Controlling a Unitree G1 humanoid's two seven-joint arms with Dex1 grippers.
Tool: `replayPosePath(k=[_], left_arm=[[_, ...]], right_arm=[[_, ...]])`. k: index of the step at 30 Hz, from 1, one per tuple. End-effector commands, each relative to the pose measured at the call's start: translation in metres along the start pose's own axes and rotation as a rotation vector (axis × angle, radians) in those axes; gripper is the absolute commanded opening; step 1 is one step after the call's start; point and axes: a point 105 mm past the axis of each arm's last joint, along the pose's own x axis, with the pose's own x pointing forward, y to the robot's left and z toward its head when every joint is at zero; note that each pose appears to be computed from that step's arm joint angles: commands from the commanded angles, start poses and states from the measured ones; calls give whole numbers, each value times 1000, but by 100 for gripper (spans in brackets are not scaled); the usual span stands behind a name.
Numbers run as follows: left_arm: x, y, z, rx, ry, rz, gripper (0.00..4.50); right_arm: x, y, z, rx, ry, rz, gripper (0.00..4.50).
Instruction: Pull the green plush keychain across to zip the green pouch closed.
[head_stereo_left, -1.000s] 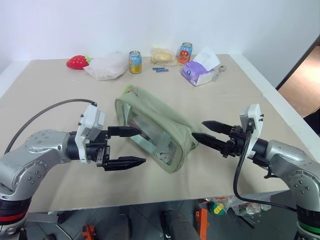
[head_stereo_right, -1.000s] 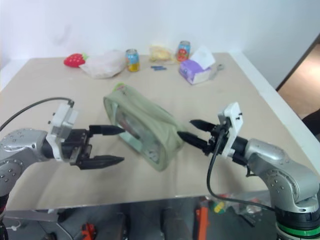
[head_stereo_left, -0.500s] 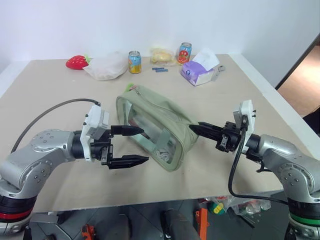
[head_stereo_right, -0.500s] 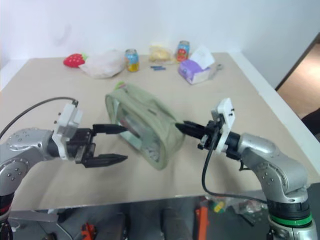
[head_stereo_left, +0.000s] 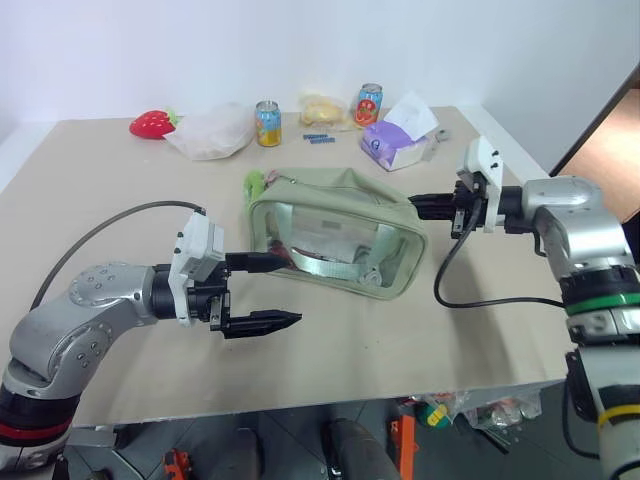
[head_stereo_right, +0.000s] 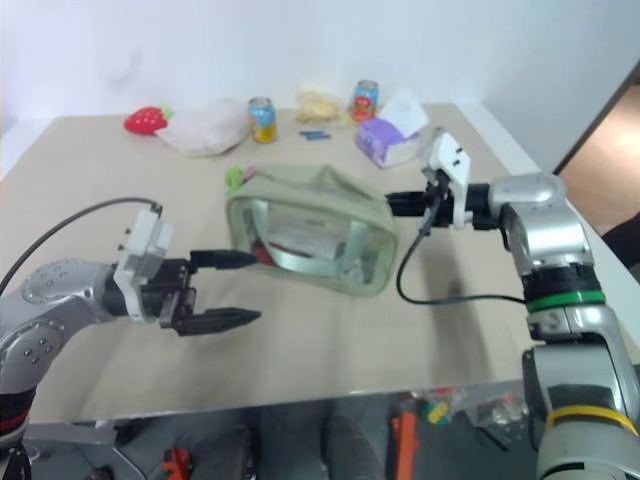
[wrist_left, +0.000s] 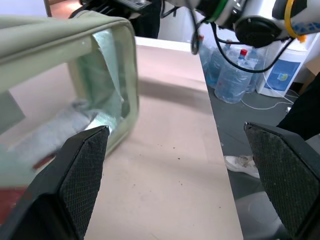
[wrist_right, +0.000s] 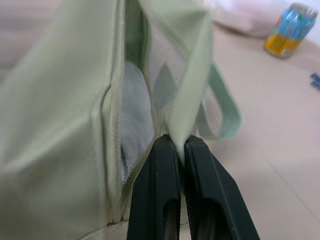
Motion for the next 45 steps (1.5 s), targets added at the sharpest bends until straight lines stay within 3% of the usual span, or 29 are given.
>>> replayPosePath(k=[1, 5, 8, 12, 13, 20, 25, 38, 42, 45], left_arm=[[0, -3, 8, 45, -14, 1, 450], [0, -3, 6, 42, -12, 3, 450], [0, -2, 5, 41, -9, 0, 450], [2, 3, 4, 41, -11, 3, 450], [2, 5, 5, 42, -15, 8, 450], [3, 14, 7, 54, -27, 33, 450], [4, 15, 8, 62, -26, 38, 450], [1, 16, 7, 74, -11, 58, 450], [0, 16, 7, 73, -8, 62, 450], [0, 15, 7, 74, -6, 63, 450]], right_arm=[[-5, -9, 8, -44, -19, -10, 71], [-21, -16, 17, 31, -92, -65, 194], [-43, -19, 39, 74, -199, -142, 306], [-60, -1, 61, 141, -291, -164, 443], [-63, 5, 66, 147, -311, -175, 447], [-46, 61, 60, 180, -330, -239, 447], [-27, 82, 44, 207, -310, -284, 447], [-25, 82, 22, 212, -273, -320, 447], [-23, 85, 18, 202, -259, -301, 348], [-23, 86, 18, 201, -266, -301, 240]])
